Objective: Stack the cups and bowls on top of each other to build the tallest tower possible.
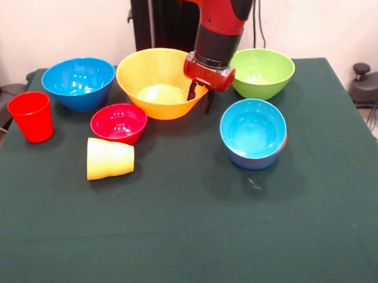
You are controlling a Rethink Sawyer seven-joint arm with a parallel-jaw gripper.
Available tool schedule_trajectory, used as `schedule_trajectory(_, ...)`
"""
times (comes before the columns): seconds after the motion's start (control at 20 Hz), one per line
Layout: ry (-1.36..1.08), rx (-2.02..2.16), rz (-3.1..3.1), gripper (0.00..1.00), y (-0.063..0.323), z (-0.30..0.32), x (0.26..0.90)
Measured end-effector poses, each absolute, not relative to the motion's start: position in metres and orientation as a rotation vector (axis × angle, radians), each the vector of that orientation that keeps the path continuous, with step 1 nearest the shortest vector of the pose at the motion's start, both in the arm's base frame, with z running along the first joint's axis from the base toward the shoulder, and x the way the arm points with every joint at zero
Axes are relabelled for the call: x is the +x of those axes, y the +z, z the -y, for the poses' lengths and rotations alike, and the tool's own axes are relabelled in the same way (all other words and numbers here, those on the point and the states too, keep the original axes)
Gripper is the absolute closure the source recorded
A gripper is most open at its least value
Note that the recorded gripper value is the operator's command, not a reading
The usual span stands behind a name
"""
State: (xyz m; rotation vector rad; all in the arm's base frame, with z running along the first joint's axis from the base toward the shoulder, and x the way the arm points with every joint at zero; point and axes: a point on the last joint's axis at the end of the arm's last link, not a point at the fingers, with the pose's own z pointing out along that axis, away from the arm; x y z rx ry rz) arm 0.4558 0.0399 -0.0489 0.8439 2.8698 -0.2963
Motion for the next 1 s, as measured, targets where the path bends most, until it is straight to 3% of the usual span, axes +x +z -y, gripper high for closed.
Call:
schedule_trajectory(0.8, -0.315, 0.853, -2.870, 1.00, -0.042, -0.035, 0.457)
schedule_trajectory(1.0, -0.297, 0.919, -2.871, 1.00, -0.021, -0.027, 0.471)
